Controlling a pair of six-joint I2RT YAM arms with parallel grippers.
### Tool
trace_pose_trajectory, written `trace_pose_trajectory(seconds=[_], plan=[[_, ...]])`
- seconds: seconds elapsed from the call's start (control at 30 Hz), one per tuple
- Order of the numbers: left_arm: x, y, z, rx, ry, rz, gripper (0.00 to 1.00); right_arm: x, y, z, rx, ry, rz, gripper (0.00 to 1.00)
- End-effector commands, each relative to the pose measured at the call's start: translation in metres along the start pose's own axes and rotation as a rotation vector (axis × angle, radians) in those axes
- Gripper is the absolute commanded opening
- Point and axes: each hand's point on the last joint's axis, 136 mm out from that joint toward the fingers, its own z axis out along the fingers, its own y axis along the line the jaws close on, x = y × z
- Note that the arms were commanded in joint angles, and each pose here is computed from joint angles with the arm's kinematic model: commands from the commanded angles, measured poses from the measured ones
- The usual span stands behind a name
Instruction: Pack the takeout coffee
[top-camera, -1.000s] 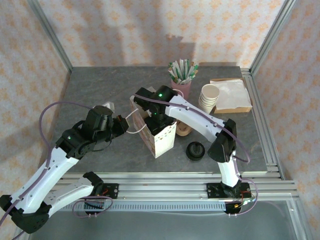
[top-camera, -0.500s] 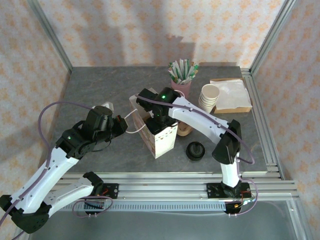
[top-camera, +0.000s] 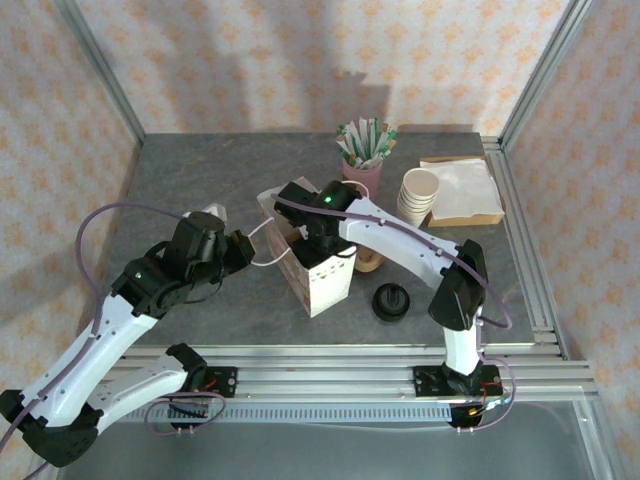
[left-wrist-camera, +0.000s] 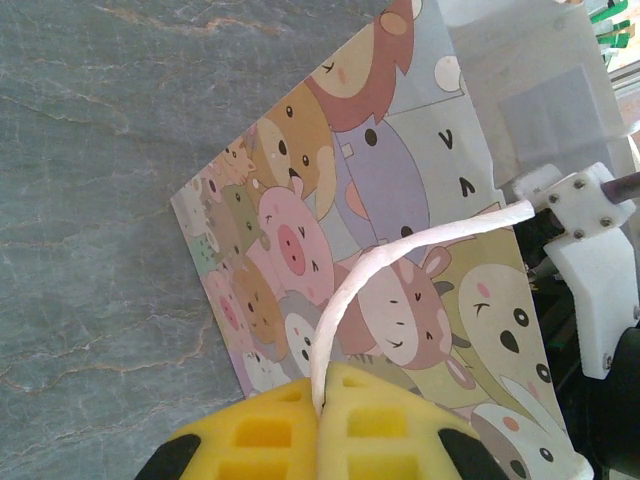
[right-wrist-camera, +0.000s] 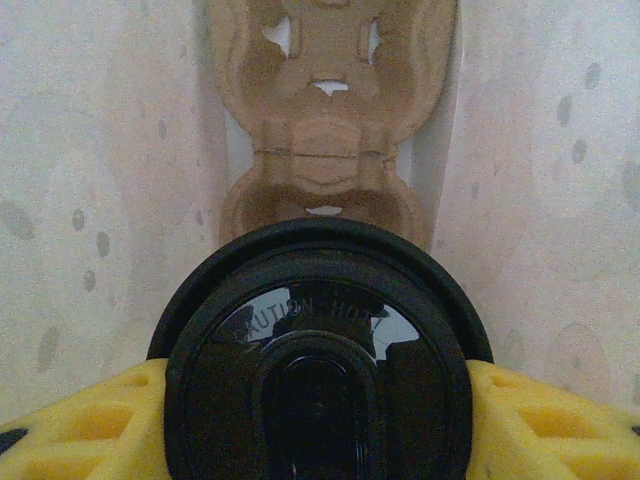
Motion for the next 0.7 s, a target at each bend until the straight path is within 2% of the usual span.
trace_pose_trajectory(seconds=[0.0,0.67], plan=[[0.003,0.007,0.0,-0.028,0.001,0.009,0.0,0.002,-0.004,-0.004,0.002,-0.01,0.014,0.59],[0.005,0.008,0.004,-0.037,0.016,0.009,0.0,-0.001,0.001,0.016,-0.032,-0.041,0.032,0.58]])
